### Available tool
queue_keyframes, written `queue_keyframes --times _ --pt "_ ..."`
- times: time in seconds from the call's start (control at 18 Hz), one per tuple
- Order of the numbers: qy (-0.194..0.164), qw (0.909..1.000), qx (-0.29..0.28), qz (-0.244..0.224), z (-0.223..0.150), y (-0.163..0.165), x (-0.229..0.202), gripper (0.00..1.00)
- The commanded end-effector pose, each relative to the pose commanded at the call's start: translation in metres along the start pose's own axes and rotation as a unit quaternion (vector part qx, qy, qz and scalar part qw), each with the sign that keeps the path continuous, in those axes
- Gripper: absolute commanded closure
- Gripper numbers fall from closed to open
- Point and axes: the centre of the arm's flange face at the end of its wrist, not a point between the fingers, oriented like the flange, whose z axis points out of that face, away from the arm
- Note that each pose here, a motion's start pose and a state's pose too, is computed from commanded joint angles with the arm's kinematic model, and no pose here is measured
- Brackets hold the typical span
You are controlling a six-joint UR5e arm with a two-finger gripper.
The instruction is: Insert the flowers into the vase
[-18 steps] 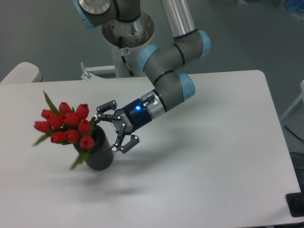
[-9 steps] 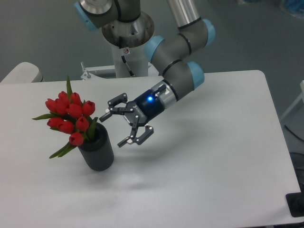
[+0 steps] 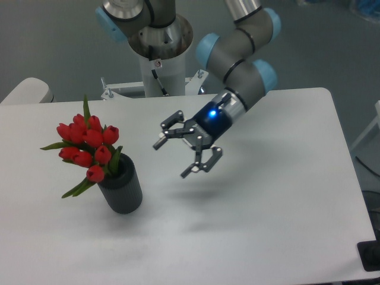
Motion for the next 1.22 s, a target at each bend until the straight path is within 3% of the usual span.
queue_keyframes --times 0.28,0.5,0.67,1.0,1.22 --pt "-0.029 0.9989 -0.019 0.03 -0.028 -0.015 -0.054 0.0" --pt "-0.043 0.9933 -0.095 0.048 -0.045 -0.001 -0.09 0.0" --pt "-0.048 0.9828 -0.168 0.059 -0.051 0.013 -0.126 0.0" --pt "-0.041 0.9452 -0.315 0.076 -0.036 0.028 -0.17 0.0" --pt "-0.013 0.9007 -0.421 0.105 0.011 0.027 -0.179 0.0"
